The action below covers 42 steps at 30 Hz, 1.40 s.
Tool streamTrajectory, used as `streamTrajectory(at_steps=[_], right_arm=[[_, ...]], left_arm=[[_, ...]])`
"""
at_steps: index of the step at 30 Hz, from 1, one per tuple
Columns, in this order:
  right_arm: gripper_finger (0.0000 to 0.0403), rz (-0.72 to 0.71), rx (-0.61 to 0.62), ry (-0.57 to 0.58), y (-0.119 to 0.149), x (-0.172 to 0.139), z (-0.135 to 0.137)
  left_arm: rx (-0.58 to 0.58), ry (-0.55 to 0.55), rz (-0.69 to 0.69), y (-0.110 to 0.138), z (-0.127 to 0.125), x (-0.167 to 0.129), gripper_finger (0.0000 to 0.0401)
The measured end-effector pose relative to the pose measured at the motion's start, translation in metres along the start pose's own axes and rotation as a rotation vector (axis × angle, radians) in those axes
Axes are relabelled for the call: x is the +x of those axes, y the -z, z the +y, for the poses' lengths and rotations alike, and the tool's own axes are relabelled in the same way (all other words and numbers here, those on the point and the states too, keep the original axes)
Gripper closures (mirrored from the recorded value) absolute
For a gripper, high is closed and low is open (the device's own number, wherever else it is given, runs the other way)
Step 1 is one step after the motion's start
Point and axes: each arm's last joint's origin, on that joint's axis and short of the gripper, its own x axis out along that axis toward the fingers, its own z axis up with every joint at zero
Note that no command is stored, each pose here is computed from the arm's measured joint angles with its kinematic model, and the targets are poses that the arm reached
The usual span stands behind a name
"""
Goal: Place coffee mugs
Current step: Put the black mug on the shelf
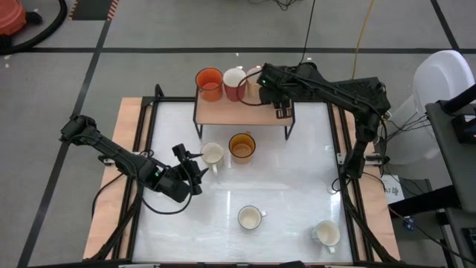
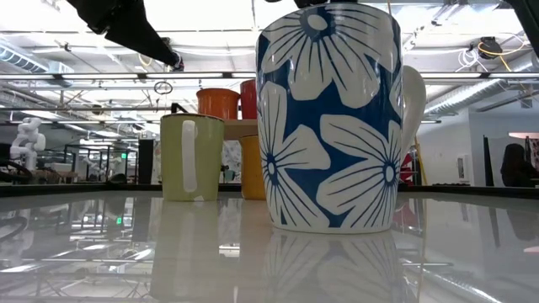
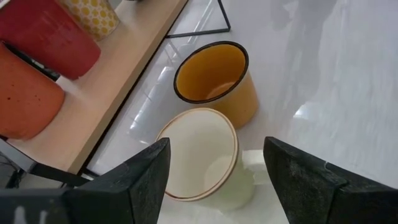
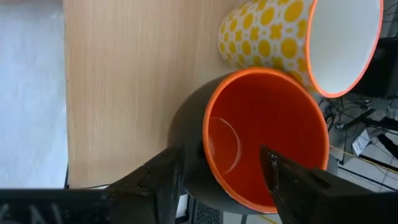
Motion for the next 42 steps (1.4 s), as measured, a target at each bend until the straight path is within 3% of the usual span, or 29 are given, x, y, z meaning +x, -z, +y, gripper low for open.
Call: streamTrajectory(at_steps=[13, 23, 35, 42], right_arm=[[0.0263, 0.058, -0.139, -0.076, 0.004, 0.03, 0.005], [0.0391, 0.099, -0.162, -0.121, 0.008, 0.034, 0.01], [0.0396, 0.075, -0.145, -0.086, 0.015, 0.019, 0.008], [0.0397, 0.036, -0.229, -0.107, 0.026, 0.015, 0.001]], left_arm=[[-0.005, 0.001, -0.004, 0.0, 0.0, 0.0, 0.0139], [0.003, 0.001, -0.004, 0.0, 0.0, 0.0, 0.0139], [0.004, 0.001, -0.003, 0.0, 0.0, 0.0, 0.0139], [0.004, 0.0, -0.003, 0.0, 0.0, 0.0, 0.0139]])
